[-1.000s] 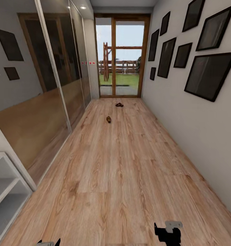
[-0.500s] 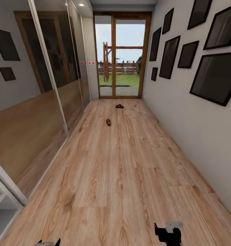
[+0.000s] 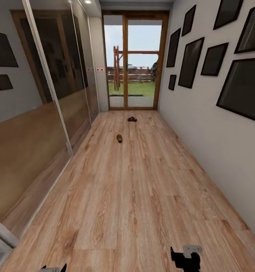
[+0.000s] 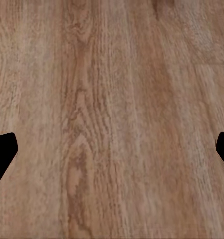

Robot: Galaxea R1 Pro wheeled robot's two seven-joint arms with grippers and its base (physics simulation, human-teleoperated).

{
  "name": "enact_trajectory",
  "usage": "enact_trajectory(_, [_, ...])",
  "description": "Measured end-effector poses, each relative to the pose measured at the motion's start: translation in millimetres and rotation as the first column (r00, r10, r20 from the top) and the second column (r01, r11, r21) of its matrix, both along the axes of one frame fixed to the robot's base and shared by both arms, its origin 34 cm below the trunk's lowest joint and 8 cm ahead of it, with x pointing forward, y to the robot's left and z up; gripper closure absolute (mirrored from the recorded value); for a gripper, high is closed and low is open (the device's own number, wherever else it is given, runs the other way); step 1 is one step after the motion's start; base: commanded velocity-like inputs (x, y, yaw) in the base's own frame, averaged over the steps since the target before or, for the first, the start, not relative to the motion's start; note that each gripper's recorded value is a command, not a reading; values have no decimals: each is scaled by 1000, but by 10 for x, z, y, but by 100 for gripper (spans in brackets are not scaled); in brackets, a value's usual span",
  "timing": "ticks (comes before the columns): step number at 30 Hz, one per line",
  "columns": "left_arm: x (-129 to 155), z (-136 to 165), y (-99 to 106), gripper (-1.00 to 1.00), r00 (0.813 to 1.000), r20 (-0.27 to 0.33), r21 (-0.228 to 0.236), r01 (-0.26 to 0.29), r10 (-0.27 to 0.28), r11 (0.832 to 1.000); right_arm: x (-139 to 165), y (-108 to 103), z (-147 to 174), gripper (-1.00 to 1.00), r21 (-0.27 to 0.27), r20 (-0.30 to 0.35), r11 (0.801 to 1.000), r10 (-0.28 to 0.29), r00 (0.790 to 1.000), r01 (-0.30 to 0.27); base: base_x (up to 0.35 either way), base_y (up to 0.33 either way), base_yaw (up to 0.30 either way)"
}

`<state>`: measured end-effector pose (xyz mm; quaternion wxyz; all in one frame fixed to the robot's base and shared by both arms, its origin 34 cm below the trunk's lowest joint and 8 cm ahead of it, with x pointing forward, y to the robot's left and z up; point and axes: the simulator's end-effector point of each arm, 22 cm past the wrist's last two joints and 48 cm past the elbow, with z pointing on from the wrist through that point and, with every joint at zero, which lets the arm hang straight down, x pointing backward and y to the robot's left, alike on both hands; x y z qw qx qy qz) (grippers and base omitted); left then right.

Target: Pick up the two gym shoes and the two sandals from the corridor floor and place them onto the hallstand (shoe rack) in the corridor, making sure they are on the rack and not on the floor. Arrange them so the two gym shoes are next to each other and the two sandals are next to each other.

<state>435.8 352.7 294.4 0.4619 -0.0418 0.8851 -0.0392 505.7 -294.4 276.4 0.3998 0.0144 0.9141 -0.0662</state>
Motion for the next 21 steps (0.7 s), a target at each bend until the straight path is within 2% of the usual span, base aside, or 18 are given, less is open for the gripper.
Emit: enact_trajectory(21, [0,0,-1,-100,1000,0,0,0,0,1000,-10,1,-5,-100,1,-2,1000,1,1000,-1,338,0,0])
